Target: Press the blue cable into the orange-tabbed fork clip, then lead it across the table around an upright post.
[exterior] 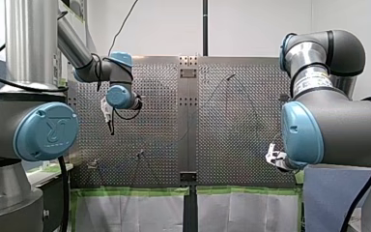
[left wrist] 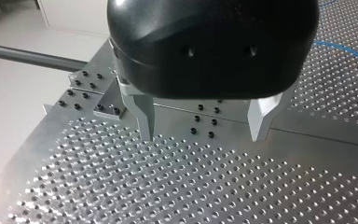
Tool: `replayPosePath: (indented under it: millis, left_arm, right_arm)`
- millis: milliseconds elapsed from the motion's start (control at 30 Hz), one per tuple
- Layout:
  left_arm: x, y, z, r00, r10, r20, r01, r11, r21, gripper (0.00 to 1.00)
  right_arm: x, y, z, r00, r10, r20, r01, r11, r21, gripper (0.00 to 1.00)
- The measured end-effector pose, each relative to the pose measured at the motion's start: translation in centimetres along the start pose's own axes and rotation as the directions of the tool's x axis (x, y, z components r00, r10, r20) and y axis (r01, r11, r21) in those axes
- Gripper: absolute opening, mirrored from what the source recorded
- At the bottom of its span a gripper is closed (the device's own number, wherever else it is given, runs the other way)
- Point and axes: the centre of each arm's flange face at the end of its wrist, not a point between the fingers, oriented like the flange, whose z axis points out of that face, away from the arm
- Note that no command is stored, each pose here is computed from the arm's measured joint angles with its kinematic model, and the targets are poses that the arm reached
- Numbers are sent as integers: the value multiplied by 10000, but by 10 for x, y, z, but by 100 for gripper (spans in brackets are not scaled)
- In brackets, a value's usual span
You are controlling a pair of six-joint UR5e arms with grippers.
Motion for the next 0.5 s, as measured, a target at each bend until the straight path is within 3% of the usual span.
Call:
replayPosePath:
  millis: [500]
  left_arm:
    - [3,-12,0,9942,-169,1066,143,9996,256,100]
  right_arm:
    - [2,1,0,9999,-139,-30,139,9999,-102,0]
